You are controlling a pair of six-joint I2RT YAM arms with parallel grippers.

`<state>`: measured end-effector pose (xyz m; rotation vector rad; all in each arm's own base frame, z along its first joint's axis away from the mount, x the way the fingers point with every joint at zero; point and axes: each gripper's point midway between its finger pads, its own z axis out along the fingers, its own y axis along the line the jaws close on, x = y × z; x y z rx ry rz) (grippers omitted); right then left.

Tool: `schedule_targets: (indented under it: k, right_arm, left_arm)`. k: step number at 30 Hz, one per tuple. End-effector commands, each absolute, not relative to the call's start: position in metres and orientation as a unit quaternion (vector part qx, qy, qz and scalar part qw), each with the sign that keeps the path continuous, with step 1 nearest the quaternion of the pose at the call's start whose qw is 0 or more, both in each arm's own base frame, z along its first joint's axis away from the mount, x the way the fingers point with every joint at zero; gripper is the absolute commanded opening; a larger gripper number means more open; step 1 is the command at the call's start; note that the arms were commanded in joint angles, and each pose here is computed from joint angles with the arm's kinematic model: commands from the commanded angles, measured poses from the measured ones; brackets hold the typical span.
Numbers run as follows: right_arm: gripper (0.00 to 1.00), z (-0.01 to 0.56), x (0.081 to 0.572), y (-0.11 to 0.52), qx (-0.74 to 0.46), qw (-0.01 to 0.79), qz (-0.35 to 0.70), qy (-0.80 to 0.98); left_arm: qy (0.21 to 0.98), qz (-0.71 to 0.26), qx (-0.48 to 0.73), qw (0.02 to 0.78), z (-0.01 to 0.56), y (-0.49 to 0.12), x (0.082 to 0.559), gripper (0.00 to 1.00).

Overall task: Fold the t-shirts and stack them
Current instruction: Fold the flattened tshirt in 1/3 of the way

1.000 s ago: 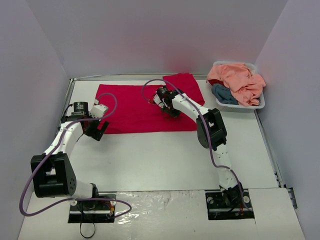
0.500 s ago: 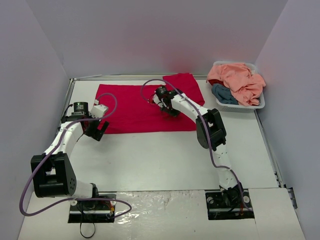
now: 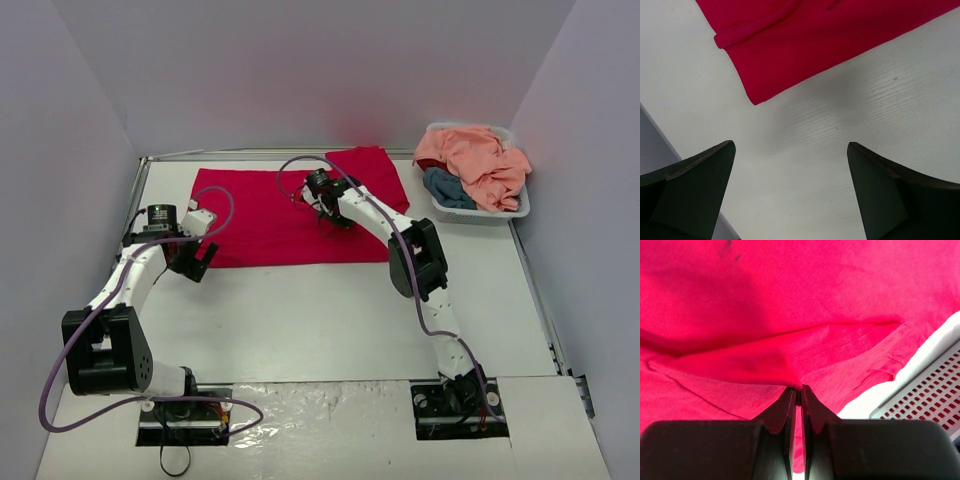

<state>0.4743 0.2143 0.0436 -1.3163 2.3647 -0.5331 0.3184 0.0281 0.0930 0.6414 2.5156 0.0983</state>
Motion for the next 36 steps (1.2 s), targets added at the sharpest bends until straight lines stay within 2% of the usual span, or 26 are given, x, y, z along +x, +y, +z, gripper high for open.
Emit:
schedule_targets:
  k: [1, 36]
  right_arm:
    - [0.0, 0.047, 0.48, 0.216, -0.466, 0.192, -0.212, 0.837]
    - [0.0, 0.051, 0.514, 0.242, -0.46, 0.247, -0.252, 0.815]
  left_arm:
    - [0.934, 0.031, 0.23, 0.27, 0.091, 0.029, 0.317, 0.94]
    - [0.937, 0.018, 0.231, 0.26, 0.074, 0.026, 0.316, 0.94]
